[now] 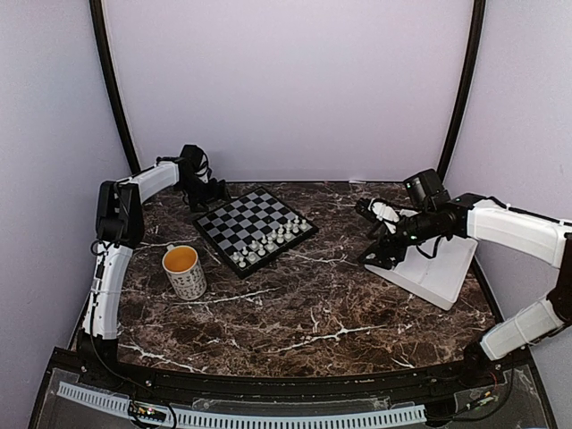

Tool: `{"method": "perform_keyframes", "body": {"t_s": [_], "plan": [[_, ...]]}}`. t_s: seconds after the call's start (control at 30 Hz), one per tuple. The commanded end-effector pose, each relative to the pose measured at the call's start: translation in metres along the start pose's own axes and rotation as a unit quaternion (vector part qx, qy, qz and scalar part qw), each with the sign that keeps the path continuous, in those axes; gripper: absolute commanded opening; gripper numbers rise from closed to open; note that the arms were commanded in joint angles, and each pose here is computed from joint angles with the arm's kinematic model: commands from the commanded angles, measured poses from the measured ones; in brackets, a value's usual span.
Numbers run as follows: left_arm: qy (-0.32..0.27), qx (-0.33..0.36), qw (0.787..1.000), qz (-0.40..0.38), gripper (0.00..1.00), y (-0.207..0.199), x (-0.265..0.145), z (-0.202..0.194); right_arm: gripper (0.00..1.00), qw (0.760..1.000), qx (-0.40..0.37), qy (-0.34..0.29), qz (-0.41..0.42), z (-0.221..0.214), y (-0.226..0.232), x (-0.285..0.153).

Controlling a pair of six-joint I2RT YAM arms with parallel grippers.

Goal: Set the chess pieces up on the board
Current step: Move the chessboard to the center of the board.

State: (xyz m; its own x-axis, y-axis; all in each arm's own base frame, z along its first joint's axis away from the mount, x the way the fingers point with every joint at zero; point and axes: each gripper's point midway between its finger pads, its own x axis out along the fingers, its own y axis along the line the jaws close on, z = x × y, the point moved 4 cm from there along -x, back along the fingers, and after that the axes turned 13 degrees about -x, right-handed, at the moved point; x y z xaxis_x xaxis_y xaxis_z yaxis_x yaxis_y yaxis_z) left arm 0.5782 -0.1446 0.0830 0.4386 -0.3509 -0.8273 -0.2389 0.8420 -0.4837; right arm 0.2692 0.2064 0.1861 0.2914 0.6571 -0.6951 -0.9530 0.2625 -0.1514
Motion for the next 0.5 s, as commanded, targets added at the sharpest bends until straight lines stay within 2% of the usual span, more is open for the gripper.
{"method": "perform_keyframes", "body": {"t_s": [0.0, 0.17, 0.47], "plan": [[0.037, 0.012, 0.999, -0.031, 0.95, -0.011, -0.004, -0.01, 0.83, 1.0, -0.004, -0.012, 0.015, 0.002, 0.005, 0.005], [0.062, 0.028, 0.997, -0.042, 0.95, -0.018, -0.006, -0.024, 0.83, 1.0, 0.002, -0.012, 0.011, 0.001, 0.001, 0.009], [0.116, 0.059, 0.99, -0.045, 0.91, -0.029, -0.016, -0.071, 0.83, 1.0, 0.019, -0.007, -0.009, -0.004, -0.011, 0.015]]}}
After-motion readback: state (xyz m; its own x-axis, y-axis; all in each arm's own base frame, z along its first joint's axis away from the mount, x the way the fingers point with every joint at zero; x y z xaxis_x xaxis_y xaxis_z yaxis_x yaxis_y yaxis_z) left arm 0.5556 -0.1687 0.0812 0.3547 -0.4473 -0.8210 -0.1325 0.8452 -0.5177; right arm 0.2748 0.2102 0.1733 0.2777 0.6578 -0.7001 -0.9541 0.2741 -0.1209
